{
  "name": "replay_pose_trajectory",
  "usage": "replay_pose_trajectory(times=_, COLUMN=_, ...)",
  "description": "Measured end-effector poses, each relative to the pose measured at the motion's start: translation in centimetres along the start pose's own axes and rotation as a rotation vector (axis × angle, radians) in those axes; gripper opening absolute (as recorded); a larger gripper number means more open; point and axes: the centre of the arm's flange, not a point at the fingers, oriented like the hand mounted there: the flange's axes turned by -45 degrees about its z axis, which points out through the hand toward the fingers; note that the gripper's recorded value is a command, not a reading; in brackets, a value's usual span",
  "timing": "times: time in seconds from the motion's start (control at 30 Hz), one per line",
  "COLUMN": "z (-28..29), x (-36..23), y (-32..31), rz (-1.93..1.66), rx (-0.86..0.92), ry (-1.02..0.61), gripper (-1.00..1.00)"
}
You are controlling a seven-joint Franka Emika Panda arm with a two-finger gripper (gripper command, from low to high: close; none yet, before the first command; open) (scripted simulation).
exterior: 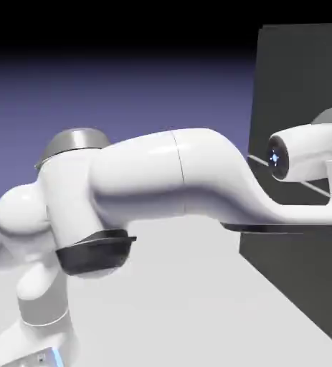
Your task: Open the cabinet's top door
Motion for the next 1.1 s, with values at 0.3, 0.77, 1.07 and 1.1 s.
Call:
replay_pose_trajectory(times=0.3, z=-5.7, x=0.0, y=2.0, rz=0.0, rx=0.113, ry=0.0, gripper=-1.0)
replay_pose_trajectory(times=0.77, z=-13.4, x=0.0, y=5.9, rz=0.002, rx=0.276, ry=0.0, gripper=-1.0)
replay_pose_trajectory(times=1.07, z=-17.8, x=0.0, y=8.9, rz=0.0, rx=0.375, ry=0.0, gripper=-1.0)
replay_pose_trajectory(times=1.1, z=-18.3, x=0.0, y=9.3, rz=0.0, rx=0.387, ry=0.0, gripper=-1.0)
